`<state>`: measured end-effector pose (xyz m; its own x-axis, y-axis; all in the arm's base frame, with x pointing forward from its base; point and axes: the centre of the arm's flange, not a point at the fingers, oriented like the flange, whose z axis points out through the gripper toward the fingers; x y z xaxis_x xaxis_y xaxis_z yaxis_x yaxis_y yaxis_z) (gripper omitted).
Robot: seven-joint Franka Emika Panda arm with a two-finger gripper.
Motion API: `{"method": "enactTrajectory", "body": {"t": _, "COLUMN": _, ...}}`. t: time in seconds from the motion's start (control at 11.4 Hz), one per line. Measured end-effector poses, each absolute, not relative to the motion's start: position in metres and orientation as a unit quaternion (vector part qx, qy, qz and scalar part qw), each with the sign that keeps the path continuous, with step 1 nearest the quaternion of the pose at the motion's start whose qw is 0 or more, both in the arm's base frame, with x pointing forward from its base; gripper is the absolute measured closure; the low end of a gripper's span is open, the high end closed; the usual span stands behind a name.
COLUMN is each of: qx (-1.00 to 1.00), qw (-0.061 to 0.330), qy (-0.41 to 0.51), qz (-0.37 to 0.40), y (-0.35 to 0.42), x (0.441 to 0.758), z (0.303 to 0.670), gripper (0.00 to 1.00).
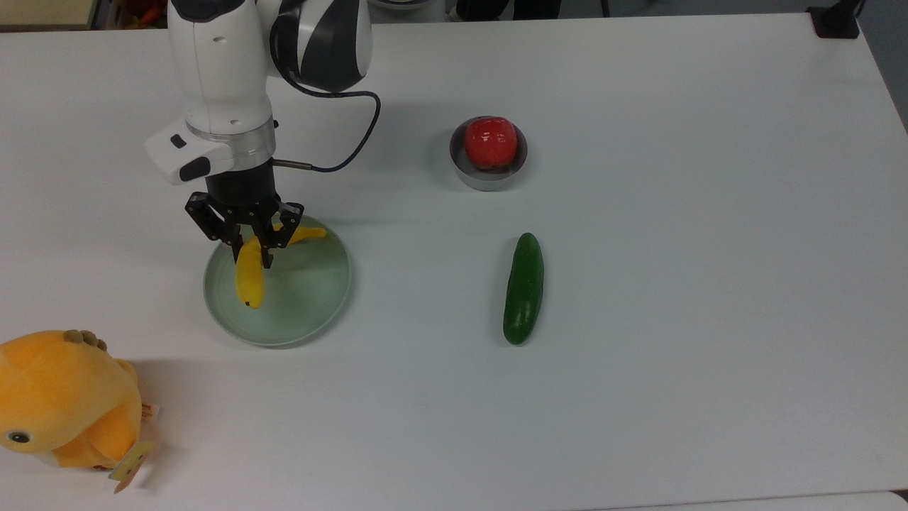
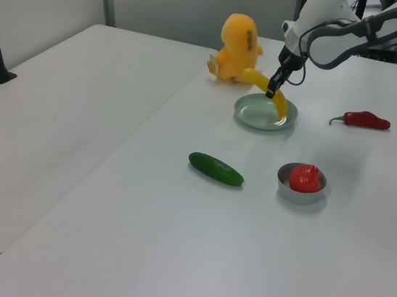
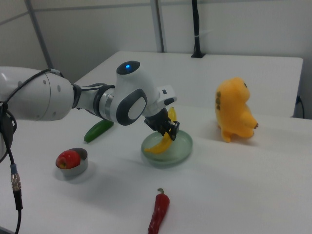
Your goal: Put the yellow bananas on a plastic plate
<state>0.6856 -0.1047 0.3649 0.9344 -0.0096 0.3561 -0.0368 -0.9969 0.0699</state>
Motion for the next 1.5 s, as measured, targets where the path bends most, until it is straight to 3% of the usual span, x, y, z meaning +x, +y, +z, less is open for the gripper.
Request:
{"method": "enactTrajectory", "body": {"t": 0.18, "qx": 0.983, "qw": 0.037, "qy": -0.013, "qz": 0.180, "y": -0.105, "x": 0.686, "z": 0.364, "gripper": 0.55}}
{"method": "enactTrajectory", "body": {"t": 0.44, "qx": 0.983, "qw": 0.035, "qy": -0.014, "qz": 0.181, "y": -0.105, "x": 0.686, "z": 0.365, "gripper": 0.13}}
{"method": "enactTrajectory", "body": {"t": 0.62, "qx": 0.981, "qw": 0.035, "qy": -0.017, "qz": 0.190, "y": -0.106, "x": 0.689, "z": 0.374, "gripper": 0.05}}
{"method": "enactTrajectory", "body": {"t": 0.88, "qx": 0.980, "qw": 0.037, "qy": -0.022, "qz": 0.195, "y": -0.110, "x": 0.683, "z": 0.413, "gripper": 0.00}}
{"method": "enactTrajectory", "body": {"t": 1.14, "qx": 0.985, "qw": 0.033, "qy": -0.032, "qz": 0.166, "y": -0.113, "x": 0.657, "z": 0.475, "gripper": 0.00}}
{"method": "enactTrajectory", "body": {"t": 1.5, "qx": 0.981, "qw": 0.010, "qy": -0.135, "qz": 0.138, "y": -0.097, "x": 0.613, "z": 0.552, "gripper": 0.00}}
